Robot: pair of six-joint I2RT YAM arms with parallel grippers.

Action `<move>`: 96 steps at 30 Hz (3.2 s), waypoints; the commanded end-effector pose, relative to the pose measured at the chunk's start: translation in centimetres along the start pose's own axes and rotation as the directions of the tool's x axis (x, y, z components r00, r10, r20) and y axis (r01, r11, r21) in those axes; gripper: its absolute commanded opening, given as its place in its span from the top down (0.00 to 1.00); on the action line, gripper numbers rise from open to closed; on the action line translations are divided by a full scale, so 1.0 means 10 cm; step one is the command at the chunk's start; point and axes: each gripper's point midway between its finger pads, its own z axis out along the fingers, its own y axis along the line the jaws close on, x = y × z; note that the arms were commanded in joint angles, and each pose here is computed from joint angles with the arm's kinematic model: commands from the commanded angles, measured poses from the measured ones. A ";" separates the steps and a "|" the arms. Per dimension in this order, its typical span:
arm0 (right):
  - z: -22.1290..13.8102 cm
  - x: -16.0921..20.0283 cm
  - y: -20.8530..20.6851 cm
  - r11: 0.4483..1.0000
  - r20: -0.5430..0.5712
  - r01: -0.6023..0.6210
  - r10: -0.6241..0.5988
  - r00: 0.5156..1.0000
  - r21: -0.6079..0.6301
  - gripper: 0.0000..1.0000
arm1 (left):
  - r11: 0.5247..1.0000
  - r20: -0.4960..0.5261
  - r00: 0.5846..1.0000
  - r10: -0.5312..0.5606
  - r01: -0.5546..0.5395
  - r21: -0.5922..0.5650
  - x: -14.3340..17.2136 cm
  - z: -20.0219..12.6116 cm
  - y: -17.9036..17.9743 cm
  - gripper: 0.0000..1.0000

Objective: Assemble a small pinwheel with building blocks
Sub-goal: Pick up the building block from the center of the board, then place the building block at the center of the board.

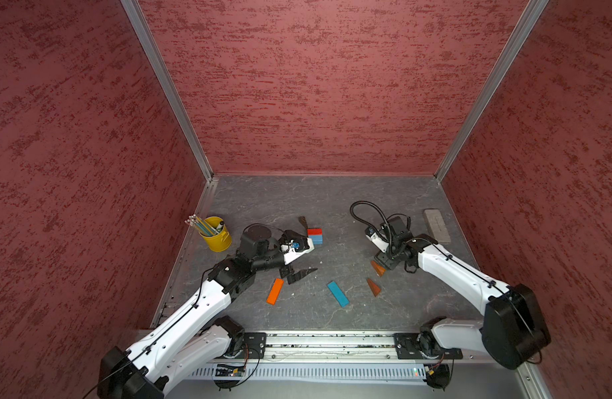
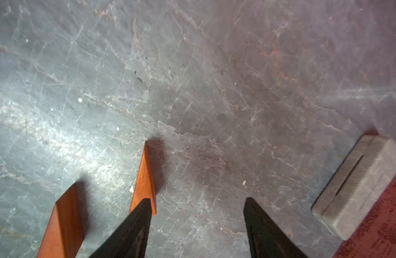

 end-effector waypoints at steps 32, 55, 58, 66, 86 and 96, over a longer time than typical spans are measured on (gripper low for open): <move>0.30 0.35 0.38 0.982 -0.163 0.014 -0.045 0.986 -0.190 0.55 | 0.999 -0.025 1.000 0.017 -0.017 -0.030 0.08 0.04 0.06 0.00; 0.33 0.27 0.35 0.983 -0.142 0.014 -0.040 0.989 -0.183 0.69 | 1.000 -0.021 1.000 0.016 -0.017 -0.027 0.07 0.04 0.05 0.00; 0.33 0.20 0.34 0.982 -0.106 0.029 -0.050 0.993 -0.187 0.72 | 0.999 -0.023 1.000 0.016 -0.016 -0.033 0.07 0.04 0.07 0.00; 0.34 0.03 0.26 0.981 -0.034 0.111 -0.118 0.992 -0.157 0.78 | 0.998 -0.036 0.999 0.008 -0.010 -0.060 0.10 0.04 0.13 0.00; 0.38 -1.73 -0.11 0.792 0.360 0.608 -0.585 0.727 0.060 0.77 | 0.785 -0.064 0.860 -0.506 0.429 -0.447 0.60 -0.37 1.21 0.00; 0.69 -2.28 -0.26 0.639 0.341 0.759 -0.747 0.571 0.128 0.75 | 0.736 -0.093 0.806 -0.585 0.479 -0.477 0.81 -0.50 0.97 0.00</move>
